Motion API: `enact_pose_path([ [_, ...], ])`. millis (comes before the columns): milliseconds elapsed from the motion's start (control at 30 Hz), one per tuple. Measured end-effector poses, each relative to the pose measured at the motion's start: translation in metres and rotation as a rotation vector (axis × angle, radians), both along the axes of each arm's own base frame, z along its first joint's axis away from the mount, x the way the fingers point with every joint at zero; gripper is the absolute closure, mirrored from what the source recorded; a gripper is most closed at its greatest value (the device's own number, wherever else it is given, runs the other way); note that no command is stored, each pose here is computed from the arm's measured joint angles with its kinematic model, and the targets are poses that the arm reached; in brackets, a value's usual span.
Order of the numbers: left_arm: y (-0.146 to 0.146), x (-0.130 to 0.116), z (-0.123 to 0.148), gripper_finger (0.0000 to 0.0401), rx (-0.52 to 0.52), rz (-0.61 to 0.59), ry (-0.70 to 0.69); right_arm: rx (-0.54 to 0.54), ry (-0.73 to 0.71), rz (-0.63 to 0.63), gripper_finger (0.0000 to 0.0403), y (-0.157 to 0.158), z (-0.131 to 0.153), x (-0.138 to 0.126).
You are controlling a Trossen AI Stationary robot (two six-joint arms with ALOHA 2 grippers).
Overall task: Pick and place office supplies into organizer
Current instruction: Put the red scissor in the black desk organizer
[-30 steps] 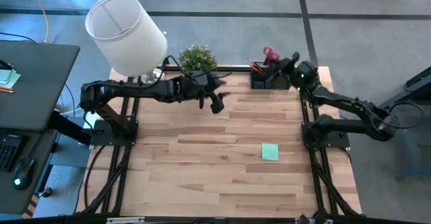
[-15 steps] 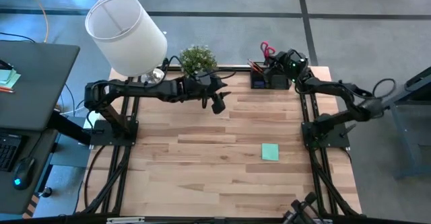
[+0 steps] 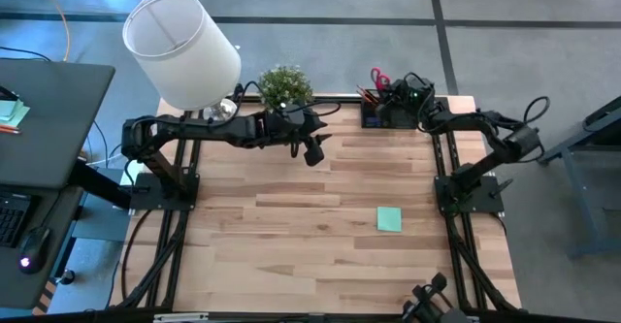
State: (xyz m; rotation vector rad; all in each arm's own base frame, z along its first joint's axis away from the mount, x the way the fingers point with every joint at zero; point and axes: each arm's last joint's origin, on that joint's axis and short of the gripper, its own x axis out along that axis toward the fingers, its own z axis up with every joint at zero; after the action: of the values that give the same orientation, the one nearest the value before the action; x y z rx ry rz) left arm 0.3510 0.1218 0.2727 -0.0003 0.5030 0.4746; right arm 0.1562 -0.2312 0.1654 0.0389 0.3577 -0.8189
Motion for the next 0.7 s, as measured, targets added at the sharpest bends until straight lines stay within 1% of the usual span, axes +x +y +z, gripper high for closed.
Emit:
enact_pose_path([
  [267, 0.0000, 0.0000, 0.0000, 0.0256, 0.000, 0.000, 0.000, 0.016, 0.010, -0.006, 0.0354, 0.0004, -0.0017, -0.0004],
  [467, -0.0001, -0.0003, -0.0005, 0.0256, -0.003, 0.000, 0.006, 0.065, 0.041, -0.007, 0.0329, 0.0021, -0.0068, -0.0016],
  [700, -0.0001, -0.0003, -0.0006, 0.0256, -0.003, 0.000, 0.007, 0.058, 0.042, -0.016, 0.0313, 0.0018, -0.0065, -0.0017],
])
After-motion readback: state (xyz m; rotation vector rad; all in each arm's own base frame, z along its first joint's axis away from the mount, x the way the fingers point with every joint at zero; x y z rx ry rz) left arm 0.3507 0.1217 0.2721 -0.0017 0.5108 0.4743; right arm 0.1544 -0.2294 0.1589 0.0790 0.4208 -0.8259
